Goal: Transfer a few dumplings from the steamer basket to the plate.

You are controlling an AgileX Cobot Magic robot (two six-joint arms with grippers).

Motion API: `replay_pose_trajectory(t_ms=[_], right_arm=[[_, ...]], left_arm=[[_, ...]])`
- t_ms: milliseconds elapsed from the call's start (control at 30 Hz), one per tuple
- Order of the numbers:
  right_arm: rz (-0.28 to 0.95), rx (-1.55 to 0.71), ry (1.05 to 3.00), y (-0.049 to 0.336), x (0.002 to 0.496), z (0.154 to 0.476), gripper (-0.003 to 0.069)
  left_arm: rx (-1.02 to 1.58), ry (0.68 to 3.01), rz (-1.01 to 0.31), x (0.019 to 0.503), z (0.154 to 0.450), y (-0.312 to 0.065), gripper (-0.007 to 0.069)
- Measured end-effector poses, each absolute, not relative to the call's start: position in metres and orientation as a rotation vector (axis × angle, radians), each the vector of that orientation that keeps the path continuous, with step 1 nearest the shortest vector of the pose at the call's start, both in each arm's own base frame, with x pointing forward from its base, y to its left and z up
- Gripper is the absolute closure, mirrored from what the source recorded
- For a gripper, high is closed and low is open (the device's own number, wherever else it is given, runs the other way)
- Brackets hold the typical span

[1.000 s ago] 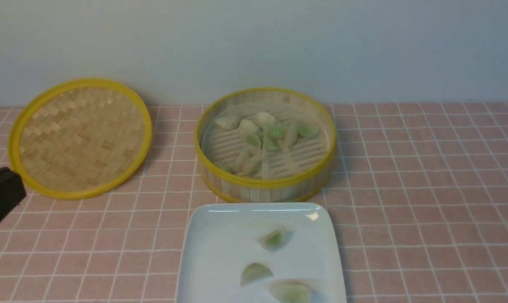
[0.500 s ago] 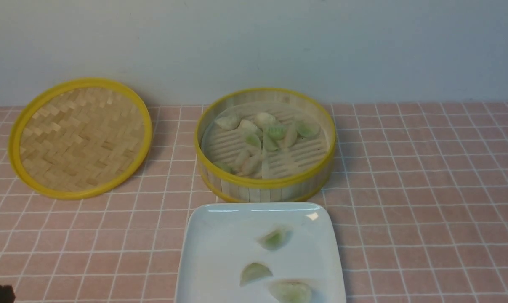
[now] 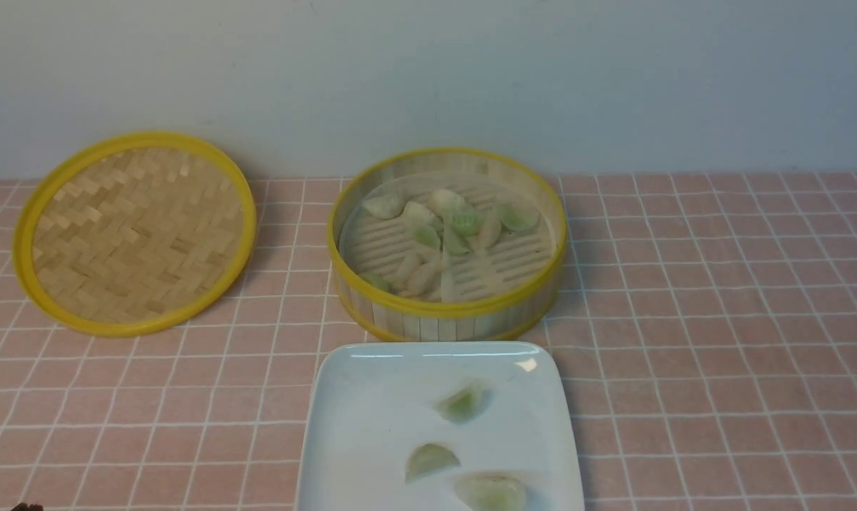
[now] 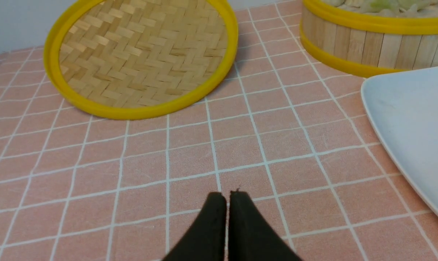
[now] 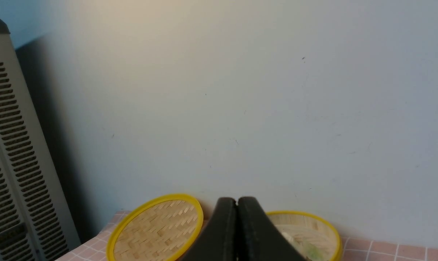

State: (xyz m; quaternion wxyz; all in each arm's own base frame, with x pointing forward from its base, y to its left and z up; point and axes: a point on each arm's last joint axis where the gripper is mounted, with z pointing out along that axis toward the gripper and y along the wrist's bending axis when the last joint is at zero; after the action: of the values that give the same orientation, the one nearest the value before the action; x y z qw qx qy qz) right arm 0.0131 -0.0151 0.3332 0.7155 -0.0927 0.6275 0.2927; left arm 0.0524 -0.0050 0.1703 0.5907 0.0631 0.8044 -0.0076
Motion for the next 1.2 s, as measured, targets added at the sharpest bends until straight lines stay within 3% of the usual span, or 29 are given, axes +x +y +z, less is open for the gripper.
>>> replay_pose_trajectory(t_ms=[767,1200], right_arm=[[0.657,-0.208,1.394,-0.014,0.013,0.333,0.0673],[0.713,-0.454,1.358,0.004,0.006,0.324,0.0673]], left_arm=[[0.145,1.875,-0.02,0.052,0.17,-0.005,0.0631],[0.145,1.876,-0.021,0.052,0.17,-0.005,0.0631]])
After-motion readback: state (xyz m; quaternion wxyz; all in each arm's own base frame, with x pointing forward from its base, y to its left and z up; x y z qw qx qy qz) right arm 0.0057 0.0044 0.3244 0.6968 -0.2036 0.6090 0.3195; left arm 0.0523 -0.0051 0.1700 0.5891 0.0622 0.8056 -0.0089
